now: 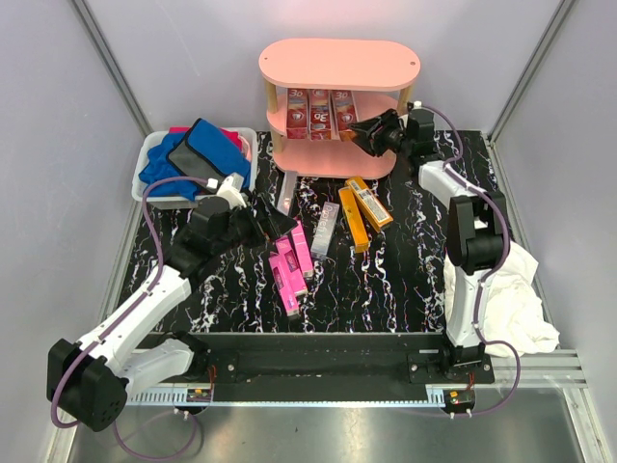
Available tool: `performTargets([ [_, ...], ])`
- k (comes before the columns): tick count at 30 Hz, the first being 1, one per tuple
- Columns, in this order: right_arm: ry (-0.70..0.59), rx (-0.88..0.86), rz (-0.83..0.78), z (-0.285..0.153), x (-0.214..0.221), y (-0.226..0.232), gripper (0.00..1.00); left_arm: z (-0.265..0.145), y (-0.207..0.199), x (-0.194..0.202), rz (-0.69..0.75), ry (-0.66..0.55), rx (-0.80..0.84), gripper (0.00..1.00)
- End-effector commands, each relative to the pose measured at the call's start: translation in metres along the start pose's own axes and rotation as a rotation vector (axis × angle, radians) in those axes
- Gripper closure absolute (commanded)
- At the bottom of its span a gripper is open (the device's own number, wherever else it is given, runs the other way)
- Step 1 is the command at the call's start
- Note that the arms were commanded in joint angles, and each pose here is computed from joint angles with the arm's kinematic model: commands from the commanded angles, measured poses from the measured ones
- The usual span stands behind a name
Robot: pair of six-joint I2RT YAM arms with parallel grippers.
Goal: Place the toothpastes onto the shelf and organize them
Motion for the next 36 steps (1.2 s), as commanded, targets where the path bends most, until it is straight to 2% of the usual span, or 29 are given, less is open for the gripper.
performTargets([
  [1,-0.005,-0.036,0.015,0.013,0.002,0.011,0.75,-0.005,-0.014,-0.011,0.02,-0.044,0.067,0.01],
  [5,0.003,-0.035,0.017,0.018,0.009,0.009,0.72,-0.006,-0.015,-0.011,0.019,-0.042,0.071,0.01],
  [7,-0.002,-0.036,0.027,0.019,0.009,0.007,0.65,-0.006,-0.015,-0.01,0.018,-0.038,0.07,0.01],
  [9,0.003,-0.046,0.038,0.019,0.011,0.006,0.54,-0.007,-0.014,-0.01,0.021,-0.041,0.067,0.01],
  [18,0.031,-0.05,0.039,0.013,0.021,-0.004,0.22,-0.01,-0.012,-0.008,0.019,-0.044,0.061,0.01],
  [19,0.031,-0.061,0.029,0.011,0.022,0.0,0.15,-0.01,-0.013,-0.008,0.02,-0.044,0.063,0.01],
  [21,0.031,-0.07,0.024,0.007,0.024,0.002,0.08,-0.01,-0.012,-0.007,0.016,-0.043,0.062,0.01],
  [22,0.029,-0.073,0.021,0.006,0.024,0.003,0.0,-0.011,-0.012,-0.007,0.015,-0.044,0.063,0.01],
  [29,0.007,-0.018,-0.026,-0.008,0.027,0.005,0.0,-0.014,-0.01,-0.003,0.011,-0.047,0.064,0.01],
  [36,0.001,-0.045,-0.054,-0.022,0.031,0.021,0.0,-0.014,-0.011,-0.002,0.0,-0.044,0.072,0.01],
])
Point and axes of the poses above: each gripper's point midway between its finger pads, its own z axis out along the fingers, its own y axis along the line the jaws close on, x = y × z, the point moved 2 cm from there along -z, back along the fingers, and after that the axes turned 4 degrees about z, right-handed, at the moved point
